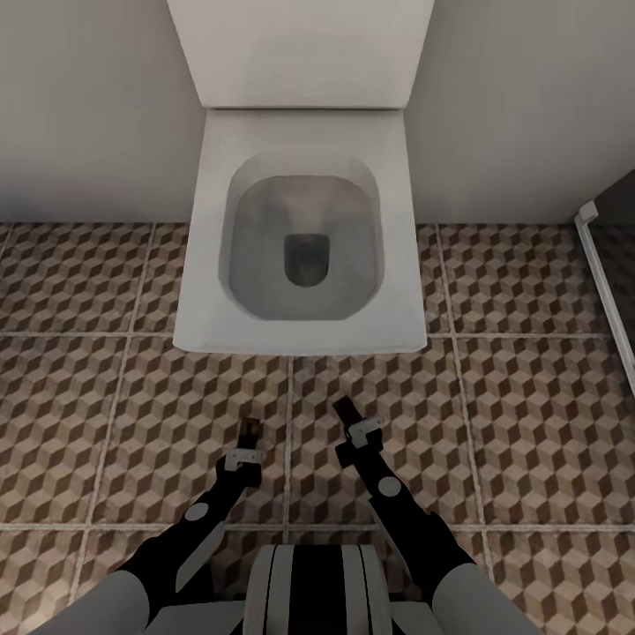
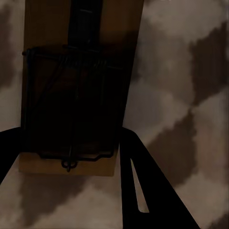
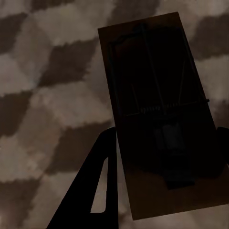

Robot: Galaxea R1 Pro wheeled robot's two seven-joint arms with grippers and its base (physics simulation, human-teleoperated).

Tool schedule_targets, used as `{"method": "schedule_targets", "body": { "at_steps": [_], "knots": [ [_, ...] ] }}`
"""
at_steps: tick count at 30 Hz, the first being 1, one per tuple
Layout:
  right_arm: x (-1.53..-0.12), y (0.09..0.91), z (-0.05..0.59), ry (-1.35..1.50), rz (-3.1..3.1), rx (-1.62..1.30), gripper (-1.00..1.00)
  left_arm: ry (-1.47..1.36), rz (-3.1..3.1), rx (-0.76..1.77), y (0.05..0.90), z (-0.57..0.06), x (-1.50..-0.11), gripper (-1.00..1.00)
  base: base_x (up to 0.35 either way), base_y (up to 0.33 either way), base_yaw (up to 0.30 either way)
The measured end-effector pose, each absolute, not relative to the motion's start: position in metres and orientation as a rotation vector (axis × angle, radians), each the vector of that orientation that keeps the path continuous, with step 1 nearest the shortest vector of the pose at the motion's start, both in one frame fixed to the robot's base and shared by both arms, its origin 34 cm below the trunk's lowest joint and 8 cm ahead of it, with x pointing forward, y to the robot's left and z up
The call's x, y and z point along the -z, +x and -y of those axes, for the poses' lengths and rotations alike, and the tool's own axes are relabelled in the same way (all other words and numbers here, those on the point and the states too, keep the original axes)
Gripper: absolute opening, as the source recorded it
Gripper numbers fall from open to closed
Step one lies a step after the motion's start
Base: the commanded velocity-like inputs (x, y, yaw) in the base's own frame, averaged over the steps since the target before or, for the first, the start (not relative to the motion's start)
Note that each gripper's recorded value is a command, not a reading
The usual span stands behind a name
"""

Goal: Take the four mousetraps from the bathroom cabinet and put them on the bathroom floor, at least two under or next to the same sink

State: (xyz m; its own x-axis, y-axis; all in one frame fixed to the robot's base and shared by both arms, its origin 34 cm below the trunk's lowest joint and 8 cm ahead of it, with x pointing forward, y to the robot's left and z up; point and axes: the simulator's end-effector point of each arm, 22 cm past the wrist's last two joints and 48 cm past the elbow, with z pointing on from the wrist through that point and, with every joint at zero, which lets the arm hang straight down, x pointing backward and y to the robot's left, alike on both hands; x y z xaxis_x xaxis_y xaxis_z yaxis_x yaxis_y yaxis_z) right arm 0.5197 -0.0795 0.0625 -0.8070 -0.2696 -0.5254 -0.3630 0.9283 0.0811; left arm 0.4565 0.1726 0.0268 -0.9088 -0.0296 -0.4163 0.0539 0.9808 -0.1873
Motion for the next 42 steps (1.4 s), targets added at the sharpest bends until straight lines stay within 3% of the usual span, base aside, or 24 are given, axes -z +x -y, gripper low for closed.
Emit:
{"method": "schedule_targets", "body": {
  "at_steps": [42],
  "knots": [
    [-0.049,0.508,0.079,-0.453,-2.587,-0.25,-1.0,-0.002,-2.648,0.271,0.457,-0.172,-0.023,-1.0,0.0,0.0,0.0]
  ]
}}
